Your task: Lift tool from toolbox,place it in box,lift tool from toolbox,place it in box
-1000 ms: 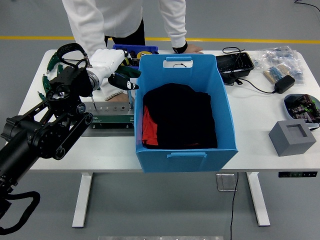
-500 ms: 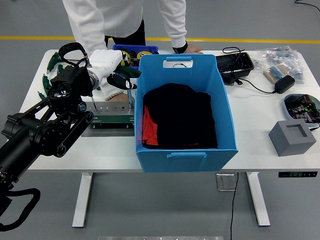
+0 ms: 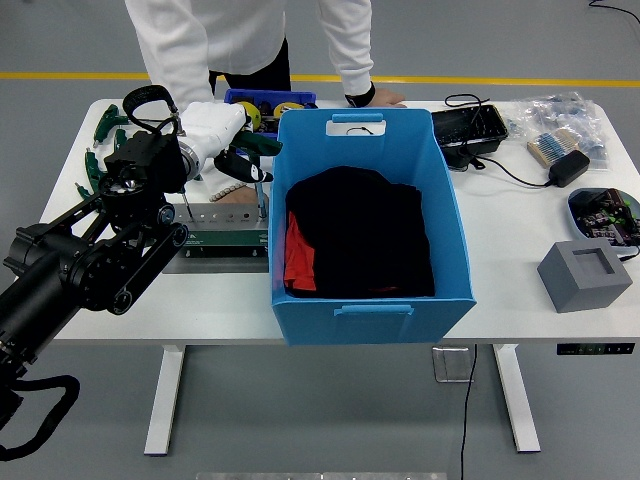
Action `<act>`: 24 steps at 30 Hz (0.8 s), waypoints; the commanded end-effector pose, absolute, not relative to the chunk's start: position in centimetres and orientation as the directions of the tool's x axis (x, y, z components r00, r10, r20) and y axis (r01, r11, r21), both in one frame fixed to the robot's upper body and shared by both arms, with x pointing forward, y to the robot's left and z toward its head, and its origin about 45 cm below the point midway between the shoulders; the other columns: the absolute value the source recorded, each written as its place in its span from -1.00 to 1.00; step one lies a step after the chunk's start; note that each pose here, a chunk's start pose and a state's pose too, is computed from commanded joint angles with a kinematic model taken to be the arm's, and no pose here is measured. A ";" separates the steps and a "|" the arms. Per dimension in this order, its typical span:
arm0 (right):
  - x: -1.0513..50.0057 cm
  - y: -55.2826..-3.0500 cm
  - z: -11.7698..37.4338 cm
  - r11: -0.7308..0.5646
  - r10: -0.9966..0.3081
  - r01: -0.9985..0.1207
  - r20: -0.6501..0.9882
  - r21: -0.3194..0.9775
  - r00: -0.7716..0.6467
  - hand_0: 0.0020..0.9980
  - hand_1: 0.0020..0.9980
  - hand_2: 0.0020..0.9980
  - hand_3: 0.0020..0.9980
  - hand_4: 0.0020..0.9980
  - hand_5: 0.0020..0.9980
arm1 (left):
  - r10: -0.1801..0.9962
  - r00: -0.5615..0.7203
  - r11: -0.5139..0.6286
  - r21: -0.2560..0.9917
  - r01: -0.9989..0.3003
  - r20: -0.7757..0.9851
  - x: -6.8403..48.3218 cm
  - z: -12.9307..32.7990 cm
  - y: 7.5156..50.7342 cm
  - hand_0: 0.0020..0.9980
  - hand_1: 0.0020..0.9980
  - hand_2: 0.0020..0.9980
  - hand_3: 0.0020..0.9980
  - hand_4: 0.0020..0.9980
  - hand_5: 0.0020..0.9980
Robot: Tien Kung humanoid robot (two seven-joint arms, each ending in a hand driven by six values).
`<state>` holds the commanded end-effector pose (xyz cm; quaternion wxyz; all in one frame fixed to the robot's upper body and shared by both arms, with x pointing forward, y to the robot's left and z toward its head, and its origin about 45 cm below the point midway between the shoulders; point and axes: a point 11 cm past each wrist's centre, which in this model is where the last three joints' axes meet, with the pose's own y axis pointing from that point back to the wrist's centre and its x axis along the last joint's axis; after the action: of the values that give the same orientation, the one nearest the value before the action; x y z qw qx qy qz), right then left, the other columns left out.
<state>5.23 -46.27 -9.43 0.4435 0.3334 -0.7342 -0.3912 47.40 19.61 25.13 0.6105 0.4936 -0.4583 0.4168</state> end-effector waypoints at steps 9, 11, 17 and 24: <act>5.3 -46.3 -9.4 0.473 -0.836 -0.144 0.391 0.869 -0.385 0.37 0.34 0.47 0.16 0.56 0.40 | 0.045 0.245 0.148 0.236 -0.960 0.969 47.5 25.1 19.7 -0.25 -0.57 -0.58 -0.43 1.00 -0.02; 5.3 -46.3 -9.4 0.473 -0.836 -0.144 0.391 0.869 -0.385 0.37 0.34 0.47 0.16 0.56 0.40 | 0.043 0.245 0.147 0.236 -0.961 0.969 47.6 25.2 19.7 -0.25 -0.57 -0.58 -0.43 1.00 -0.02; 5.5 -46.4 -9.3 0.474 -0.836 -0.147 0.391 0.868 -0.384 0.37 0.34 0.47 0.16 0.56 0.40 | 0.046 0.246 0.138 0.238 -0.961 0.968 47.7 25.2 20.0 -0.29 -0.65 -0.65 -0.51 1.00 -0.02; 5.7 -46.4 -9.3 0.475 -0.836 -0.151 0.391 0.867 -0.386 0.37 0.34 0.47 0.16 0.56 0.39 | 0.060 0.253 0.137 0.243 -0.960 0.966 47.7 25.0 20.0 -0.31 -0.71 -0.70 -0.58 1.00 -0.02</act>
<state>5.72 -46.41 -9.30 0.4416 0.3348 -0.7365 -0.3878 47.66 20.04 24.98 0.6088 0.5057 -0.4449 0.4191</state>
